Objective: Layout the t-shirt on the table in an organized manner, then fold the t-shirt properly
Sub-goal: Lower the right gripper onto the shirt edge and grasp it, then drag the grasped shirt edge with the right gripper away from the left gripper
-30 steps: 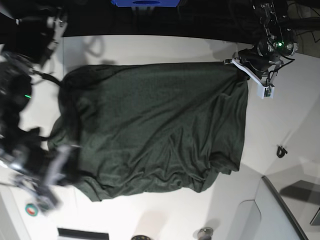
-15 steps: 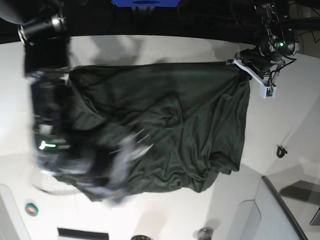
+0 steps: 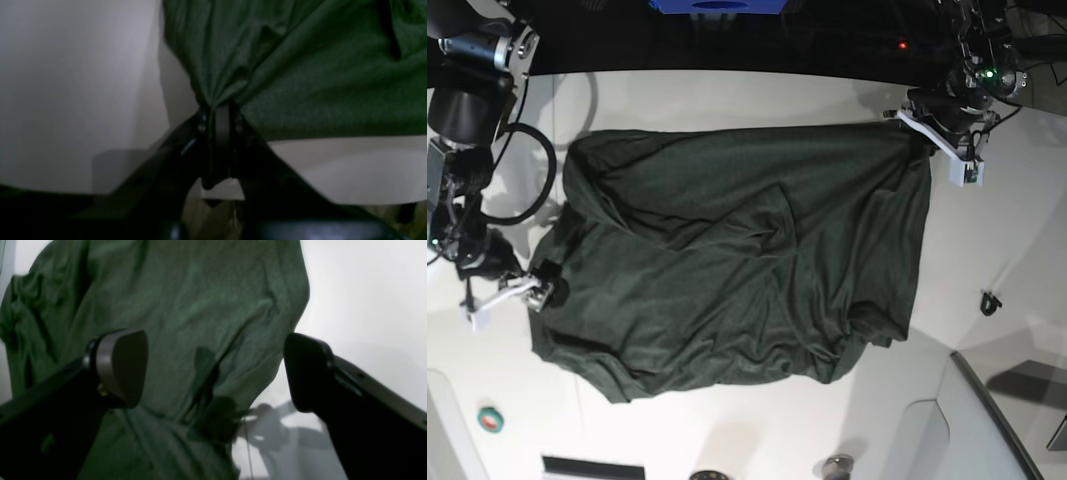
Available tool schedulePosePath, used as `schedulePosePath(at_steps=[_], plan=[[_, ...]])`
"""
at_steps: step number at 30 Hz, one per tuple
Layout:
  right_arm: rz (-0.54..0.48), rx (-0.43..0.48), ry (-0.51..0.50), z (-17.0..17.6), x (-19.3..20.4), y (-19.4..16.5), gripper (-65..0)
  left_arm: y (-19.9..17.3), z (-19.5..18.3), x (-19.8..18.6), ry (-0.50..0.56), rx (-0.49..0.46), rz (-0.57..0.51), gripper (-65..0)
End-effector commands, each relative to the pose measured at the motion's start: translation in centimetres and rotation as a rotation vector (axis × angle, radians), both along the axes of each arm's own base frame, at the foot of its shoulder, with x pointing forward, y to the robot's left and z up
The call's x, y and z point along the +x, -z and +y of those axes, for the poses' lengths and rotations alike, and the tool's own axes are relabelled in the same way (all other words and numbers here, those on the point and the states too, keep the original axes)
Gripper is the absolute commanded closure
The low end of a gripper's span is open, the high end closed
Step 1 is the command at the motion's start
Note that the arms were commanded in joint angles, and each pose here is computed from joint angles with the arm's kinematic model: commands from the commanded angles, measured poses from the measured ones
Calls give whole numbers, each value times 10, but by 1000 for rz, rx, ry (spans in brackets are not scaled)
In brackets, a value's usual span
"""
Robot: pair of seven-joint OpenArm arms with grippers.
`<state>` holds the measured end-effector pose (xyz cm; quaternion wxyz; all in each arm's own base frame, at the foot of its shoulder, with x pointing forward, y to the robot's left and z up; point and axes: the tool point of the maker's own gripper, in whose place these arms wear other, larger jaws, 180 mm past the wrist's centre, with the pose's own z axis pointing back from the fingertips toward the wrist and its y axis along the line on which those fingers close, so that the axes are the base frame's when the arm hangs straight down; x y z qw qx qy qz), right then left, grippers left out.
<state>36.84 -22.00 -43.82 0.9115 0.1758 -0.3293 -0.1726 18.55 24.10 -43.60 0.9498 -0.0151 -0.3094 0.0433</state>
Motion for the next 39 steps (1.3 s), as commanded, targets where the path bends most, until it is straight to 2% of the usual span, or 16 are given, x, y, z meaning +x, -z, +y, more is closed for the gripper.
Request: schedulePosePath(at_steps=[1,6,8,12,17,18,22,26,28,31,37,39], plan=[[-25,-3,9,-5,9,-6,-578,-8,3,5,4,10,-31,0],[23,23,20,-3,1,11,-557,-8,4,5,5,11,-31,0],[41,30,21,-1,-3,17,-489,-9,6,5,8,17,-31,0],[75,24,25,-10,-11,27,-293,-10,8,6,11,24,-31,0],[131,37,18,-10,-25,38,-83,-11,13,5,20,41,-28,0],[154,41,8,-9,-30,40,-57,-11,13,4,21,41,-26,0],[152,-35,-26,-22,-43,16,-36,-21,18,5,16,60,-48,0],[165,-84,116,-36,-55,-11,-36,-37,31,8,-6,93,-84,0],[159,-62,164,-26,-51,-20,-36,-39,31,9,-5,96,-90,0],[178,-46,123,5,-30,-26,-39,-40,33,10,1,104,-90,0],[351,-35,78,79,1,-1,-50,-39,36,8,4,108,-83,0],[397,-52,11,112,14,3,-110,-37,40,7,4,110,-73,0]])
